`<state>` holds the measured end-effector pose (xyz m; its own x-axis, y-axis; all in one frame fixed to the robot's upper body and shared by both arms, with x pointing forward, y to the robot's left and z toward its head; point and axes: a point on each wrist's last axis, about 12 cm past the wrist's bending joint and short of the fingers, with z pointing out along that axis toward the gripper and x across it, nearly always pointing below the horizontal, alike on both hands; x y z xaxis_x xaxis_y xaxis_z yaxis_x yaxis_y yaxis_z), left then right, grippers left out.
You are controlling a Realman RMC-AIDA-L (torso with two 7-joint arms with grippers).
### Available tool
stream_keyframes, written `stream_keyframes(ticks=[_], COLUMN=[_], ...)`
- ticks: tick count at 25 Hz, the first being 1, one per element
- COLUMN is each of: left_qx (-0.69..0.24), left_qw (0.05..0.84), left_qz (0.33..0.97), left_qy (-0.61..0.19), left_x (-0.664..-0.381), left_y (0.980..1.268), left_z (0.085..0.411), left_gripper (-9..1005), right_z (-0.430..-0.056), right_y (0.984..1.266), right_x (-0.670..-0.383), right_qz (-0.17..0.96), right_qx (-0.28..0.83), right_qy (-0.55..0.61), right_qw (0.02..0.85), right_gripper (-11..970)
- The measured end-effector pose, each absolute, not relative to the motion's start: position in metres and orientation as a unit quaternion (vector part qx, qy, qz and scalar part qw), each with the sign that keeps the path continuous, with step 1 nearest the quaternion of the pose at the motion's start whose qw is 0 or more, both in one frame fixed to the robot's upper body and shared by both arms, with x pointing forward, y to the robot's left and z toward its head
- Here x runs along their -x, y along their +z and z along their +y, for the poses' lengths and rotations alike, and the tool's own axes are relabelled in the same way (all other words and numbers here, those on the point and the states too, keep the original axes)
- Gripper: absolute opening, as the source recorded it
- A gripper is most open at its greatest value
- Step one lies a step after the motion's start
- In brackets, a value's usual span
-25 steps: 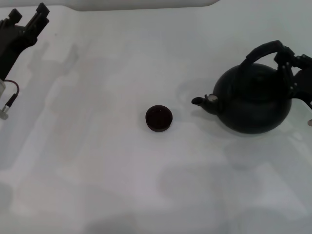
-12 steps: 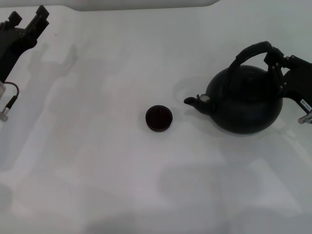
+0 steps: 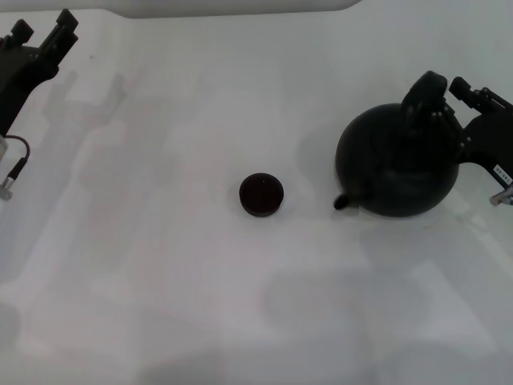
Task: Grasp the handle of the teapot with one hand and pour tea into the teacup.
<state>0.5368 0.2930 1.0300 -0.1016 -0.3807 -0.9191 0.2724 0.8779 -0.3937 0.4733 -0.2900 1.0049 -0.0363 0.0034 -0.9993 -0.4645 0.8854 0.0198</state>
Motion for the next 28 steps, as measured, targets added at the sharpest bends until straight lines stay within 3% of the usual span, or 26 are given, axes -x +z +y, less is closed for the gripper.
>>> stream_keyframes(ticks=[11,13,19,28], left_qx=[0.036,0.036,0.037,0.019], left_qw=[0.669,0.669,0.669,0.674], left_qz=[0.701,0.7,0.701,0.704], left_qy=[-0.246,-0.246,-0.245,-0.224], left_x=[-0.538,-0.538,-0.538,-0.539], left_y=[1.031,1.031,1.031,1.03], left_z=[0.292,0.292,0.292,0.29], left_gripper=[879,880,880,880], right_z=[-0.303,-0.308,-0.334,-0.351], right_y=[1.001,1.0,1.0,1.012], right_x=[-0.469,-0.465,-0.454,-0.465], right_qz=[0.723,0.725,0.718,0.684], right_qx=[0.074,0.059,-0.003,0.032], right_qy=[0.234,0.228,0.168,0.004], right_qw=[0.645,0.647,0.675,0.729], right_gripper=[464,664,884,877])
